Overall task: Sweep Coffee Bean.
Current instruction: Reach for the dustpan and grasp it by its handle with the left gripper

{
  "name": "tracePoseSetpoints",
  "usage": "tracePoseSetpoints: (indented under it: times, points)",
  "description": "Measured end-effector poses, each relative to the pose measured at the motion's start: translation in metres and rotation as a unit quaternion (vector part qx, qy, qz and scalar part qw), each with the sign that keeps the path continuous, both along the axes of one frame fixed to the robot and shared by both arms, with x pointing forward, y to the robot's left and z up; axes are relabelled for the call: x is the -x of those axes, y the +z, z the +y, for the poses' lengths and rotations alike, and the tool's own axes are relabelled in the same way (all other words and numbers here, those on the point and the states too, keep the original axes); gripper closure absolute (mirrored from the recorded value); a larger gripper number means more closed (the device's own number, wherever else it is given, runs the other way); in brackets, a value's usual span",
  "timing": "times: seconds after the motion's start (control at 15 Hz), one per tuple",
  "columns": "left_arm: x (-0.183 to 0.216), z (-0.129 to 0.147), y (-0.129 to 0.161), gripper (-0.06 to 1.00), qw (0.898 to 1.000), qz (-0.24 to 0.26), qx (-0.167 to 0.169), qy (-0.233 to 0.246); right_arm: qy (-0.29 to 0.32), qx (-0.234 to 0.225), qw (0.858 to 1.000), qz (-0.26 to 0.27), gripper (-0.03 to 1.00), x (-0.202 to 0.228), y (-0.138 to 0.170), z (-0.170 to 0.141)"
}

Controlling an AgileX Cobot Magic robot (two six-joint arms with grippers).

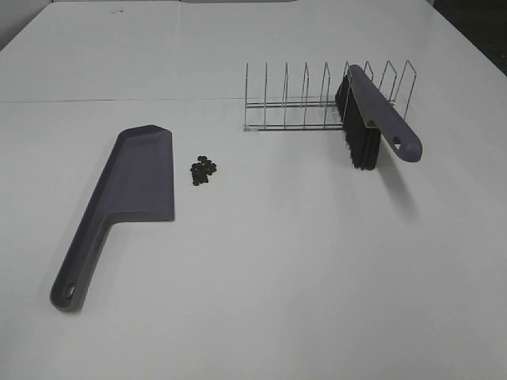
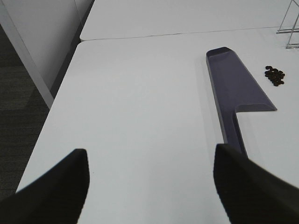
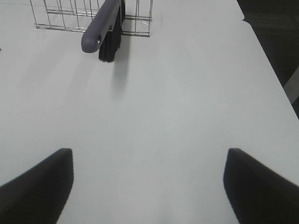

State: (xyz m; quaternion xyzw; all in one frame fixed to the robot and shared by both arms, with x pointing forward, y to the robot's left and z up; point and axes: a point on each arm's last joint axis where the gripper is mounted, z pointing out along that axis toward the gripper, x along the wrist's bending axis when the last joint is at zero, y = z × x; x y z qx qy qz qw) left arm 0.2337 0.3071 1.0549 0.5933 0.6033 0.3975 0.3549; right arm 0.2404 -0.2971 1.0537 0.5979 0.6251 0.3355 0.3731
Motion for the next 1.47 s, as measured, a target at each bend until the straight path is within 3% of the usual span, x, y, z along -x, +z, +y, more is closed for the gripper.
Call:
tracePoseSetpoints:
  times: [1.47]
  points:
    - [0.0,0.0,0.0,0.24,1.0,0.0,0.0,0.0,0.0,0.0,1.0,0.0,0.2,0.0,0.0,0.0]
